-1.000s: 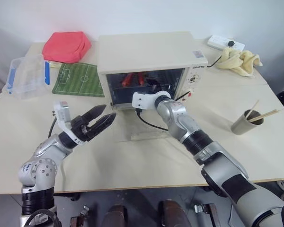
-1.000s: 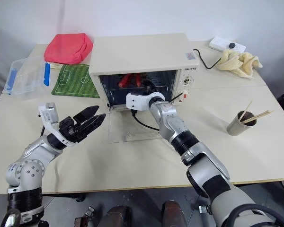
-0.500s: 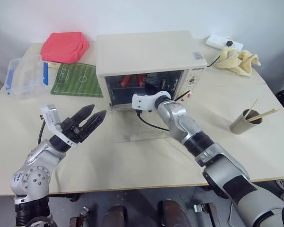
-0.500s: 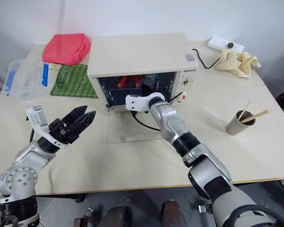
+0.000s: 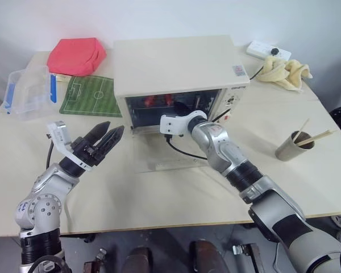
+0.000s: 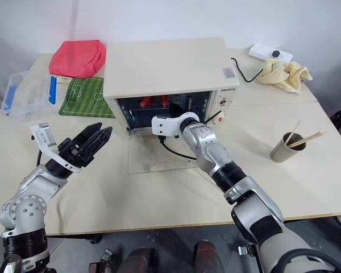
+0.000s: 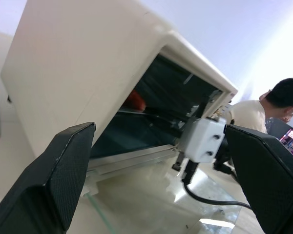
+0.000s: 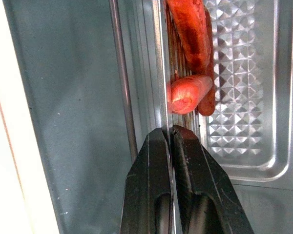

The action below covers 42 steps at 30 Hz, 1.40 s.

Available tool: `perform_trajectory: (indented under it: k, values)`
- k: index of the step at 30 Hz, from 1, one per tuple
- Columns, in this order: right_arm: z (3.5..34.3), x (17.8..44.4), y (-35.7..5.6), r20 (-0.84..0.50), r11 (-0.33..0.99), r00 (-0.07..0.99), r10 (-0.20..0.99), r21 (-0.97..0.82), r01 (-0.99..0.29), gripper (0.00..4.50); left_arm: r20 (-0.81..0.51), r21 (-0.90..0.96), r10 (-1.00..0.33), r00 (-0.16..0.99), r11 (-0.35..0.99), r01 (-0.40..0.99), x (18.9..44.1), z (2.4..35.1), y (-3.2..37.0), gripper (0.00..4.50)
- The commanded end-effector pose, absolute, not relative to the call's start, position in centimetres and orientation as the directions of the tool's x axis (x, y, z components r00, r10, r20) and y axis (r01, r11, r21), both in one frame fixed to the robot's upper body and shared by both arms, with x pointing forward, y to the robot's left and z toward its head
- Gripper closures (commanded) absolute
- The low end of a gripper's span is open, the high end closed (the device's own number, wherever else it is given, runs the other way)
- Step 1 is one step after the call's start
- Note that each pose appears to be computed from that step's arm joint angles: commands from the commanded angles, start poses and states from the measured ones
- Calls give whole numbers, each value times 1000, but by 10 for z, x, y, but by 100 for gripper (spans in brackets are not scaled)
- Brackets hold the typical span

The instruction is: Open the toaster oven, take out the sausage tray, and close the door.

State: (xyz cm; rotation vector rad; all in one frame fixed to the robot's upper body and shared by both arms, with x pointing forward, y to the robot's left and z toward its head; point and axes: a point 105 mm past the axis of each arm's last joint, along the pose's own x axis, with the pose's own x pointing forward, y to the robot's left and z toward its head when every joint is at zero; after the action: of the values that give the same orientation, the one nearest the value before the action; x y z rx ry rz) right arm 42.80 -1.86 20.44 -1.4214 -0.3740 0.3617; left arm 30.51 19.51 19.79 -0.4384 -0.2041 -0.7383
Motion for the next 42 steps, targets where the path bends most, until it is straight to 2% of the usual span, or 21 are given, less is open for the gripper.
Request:
perform_trajectory:
  k: [1, 9, 16, 23, 42]
  values:
    - [248, 420, -4, 163, 195, 847, 507, -978, 72, 447, 316, -269, -664, 677, 621, 736, 305, 201, 186, 0]
    - [245, 420, 2, 151, 196, 836, 527, -979, 53, 447, 283, -186, -780, 558, 526, 830, 323, 205, 168, 0]
    - [247, 422, 5, 150, 189, 830, 537, -980, 55, 447, 292, -130, -790, 538, 525, 841, 348, 218, 173, 0]
    - [245, 421, 4, 141, 176, 831, 538, -983, 53, 447, 317, -115, -786, 531, 524, 844, 355, 229, 177, 0]
    - [234, 396, -12, 137, 130, 817, 561, -989, 76, 447, 348, -136, -753, 558, 549, 825, 360, 235, 185, 0]
